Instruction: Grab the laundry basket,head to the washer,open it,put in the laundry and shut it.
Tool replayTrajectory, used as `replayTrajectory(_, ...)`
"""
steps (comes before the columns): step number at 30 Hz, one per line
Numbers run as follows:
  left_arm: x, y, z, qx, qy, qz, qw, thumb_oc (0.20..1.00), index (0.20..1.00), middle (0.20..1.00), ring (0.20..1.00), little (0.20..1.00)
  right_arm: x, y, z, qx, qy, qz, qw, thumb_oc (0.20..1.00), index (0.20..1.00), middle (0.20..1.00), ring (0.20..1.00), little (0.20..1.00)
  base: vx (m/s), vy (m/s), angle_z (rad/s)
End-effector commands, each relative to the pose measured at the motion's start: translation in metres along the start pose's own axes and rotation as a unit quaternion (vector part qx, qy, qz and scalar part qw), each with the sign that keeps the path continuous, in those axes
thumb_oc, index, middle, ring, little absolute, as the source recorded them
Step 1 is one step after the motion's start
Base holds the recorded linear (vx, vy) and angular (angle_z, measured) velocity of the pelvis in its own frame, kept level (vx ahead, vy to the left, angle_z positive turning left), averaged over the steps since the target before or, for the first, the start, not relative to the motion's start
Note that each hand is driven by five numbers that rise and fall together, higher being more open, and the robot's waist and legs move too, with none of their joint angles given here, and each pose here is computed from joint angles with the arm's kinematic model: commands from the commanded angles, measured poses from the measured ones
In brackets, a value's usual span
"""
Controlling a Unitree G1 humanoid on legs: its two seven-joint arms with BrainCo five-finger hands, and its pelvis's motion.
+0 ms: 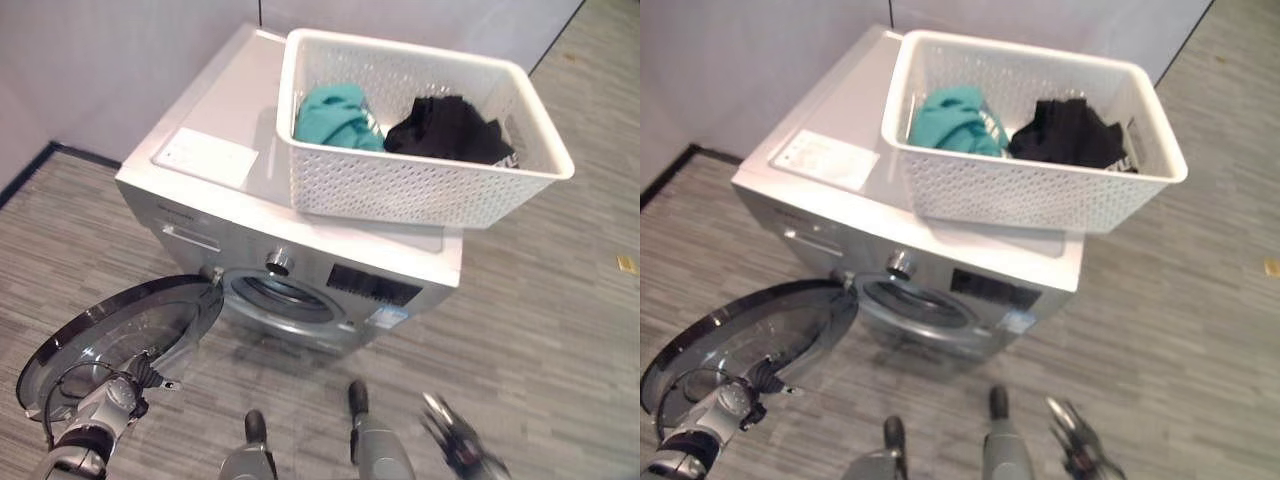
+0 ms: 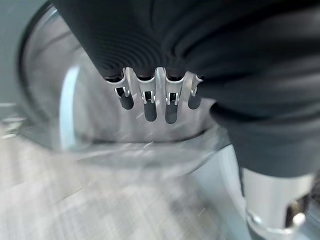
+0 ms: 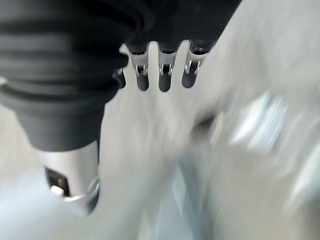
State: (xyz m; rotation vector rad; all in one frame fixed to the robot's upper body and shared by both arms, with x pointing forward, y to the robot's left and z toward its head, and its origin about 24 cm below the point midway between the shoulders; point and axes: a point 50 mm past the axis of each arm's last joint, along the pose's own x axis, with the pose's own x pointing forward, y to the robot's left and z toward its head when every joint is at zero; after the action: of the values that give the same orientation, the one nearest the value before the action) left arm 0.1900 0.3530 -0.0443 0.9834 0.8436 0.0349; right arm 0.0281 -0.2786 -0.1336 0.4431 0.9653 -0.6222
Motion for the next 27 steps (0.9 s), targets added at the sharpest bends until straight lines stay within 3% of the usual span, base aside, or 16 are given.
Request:
replayTrajectory(1, -0.002, 0.026, 0.004, -0.057, -0.016, 0.069, 0.996, 1.0, 1.0, 1.0, 1.0, 1.0, -0.011, -0.006, 0.098, -0.028, -0.18, -0.02, 0.983, 1.0, 1.0, 1.0, 1.0, 1.0, 0.06, -0.04, -0.27)
replayTrajectory(2, -0.002, 0.026, 0.004, -0.057, -0.016, 0.069, 0.996, 1.0, 1.0, 1.0, 1.0, 1.0, -0.011, -0.006, 0.098, -0.028, -0.18, -0.021, 0.983, 1.0, 1.0, 1.0, 1.0, 1.0, 0.06, -0.039, -0.31)
replayTrajectory(3, -0.002, 0.022, 0.001, -0.07, -0.014, 0.068, 0.995, 1.0, 1.0, 1.0, 1.0, 1.0, -0.023, -0.013, 0.128, -0.045, -0.242, -0.038, 0.969, 1.0, 1.0, 1.0, 1.0, 1.0, 0.05, -0.039, -0.27)
replayTrajectory(5, -0.002, 0.009, -0.004, -0.093, -0.004, 0.06, 0.994, 1.0, 1.0, 1.0, 1.0, 1.0, -0.059, -0.012, 0.196, -0.067, -0.393, -0.065, 0.915, 1.0, 1.0, 1.0, 1.0, 1.0, 0.1, -0.06, -0.15)
replayTrajectory(6, -0.003, -0.005, -0.005, -0.099, 0.002, 0.046, 0.994, 1.0, 1.0, 1.0, 1.0, 1.0, -0.1, -0.007, 0.249, -0.065, -0.523, -0.098, 0.844, 1.0, 1.0, 1.0, 1.0, 1.0, 0.11, -0.062, -0.08)
replayTrajectory(8, -0.001, -0.018, -0.001, -0.103, 0.003, 0.032, 0.994, 1.0, 1.0, 1.0, 1.0, 1.0, -0.15, 0.012, 0.294, -0.085, -0.641, -0.106, 0.755, 1.0, 1.0, 1.0, 1.0, 1.0, 0.06, -0.047, -0.09)
replayTrajectory(9, -0.001, -0.023, 0.002, -0.107, 0.002, 0.025, 0.994, 1.0, 1.0, 1.0, 1.0, 1.0, -0.174, 0.021, 0.308, -0.098, -0.687, -0.106, 0.712, 1.0, 1.0, 1.0, 1.0, 1.0, 0.0, 0.0, 0.0)
replayTrajectory(10, 0.0, -0.023, 0.002, -0.108, 0.001, 0.025, 0.994, 1.0, 1.0, 1.0, 1.0, 1.0, -0.175, 0.021, 0.308, -0.098, -0.688, -0.107, 0.712, 1.0, 1.0, 1.0, 1.0, 1.0, 0.02, -0.021, 0.09)
replayTrajectory(14, -0.001, -0.051, 0.017, -0.093, -0.022, -0.027, 0.995, 1.0, 1.0, 1.0, 1.0, 1.0, -0.268, 0.061, 0.352, -0.189, -0.809, -0.104, 0.546, 1.0, 1.0, 1.0, 1.0, 1.0, 0.02, -0.02, 0.19)
replayTrajectory(18, -0.002, -0.067, 0.027, -0.082, -0.04, -0.062, 0.994, 1.0, 1.0, 1.0, 1.0, 1.0, -0.29, 0.089, 0.385, -0.286, -0.798, -0.105, 0.521, 1.0, 1.0, 1.0, 1.0, 1.0, -0.02, -0.015, 0.18)
replayTrajectory(19, -0.003, -0.078, 0.029, -0.078, -0.041, -0.086, 0.992, 1.0, 1.0, 1.0, 1.0, 1.0, -0.286, 0.102, 0.4, -0.35, -0.761, -0.106, 0.535, 1.0, 1.0, 1.0, 1.0, 1.0, -0.03, -0.009, 0.2)
replayTrajectory(22, -0.005, -0.088, 0.027, -0.085, -0.035, -0.109, 0.99, 1.0, 1.0, 1.0, 1.0, 1.0, -0.283, 0.119, 0.415, -0.422, -0.722, -0.116, 0.536, 1.0, 1.0, 1.0, 1.0, 1.0, -0.01, 0.0, 0.06)
replayTrajectory(27, -0.009, -0.1, 0.019, -0.089, -0.018, -0.137, 0.986, 1.0, 1.0, 1.0, 1.0, 1.0, -0.271, 0.132, 0.425, -0.485, -0.67, -0.107, 0.552, 1.0, 1.0, 1.0, 1.0, 1.0, 0.0, -0.005, 0.19)
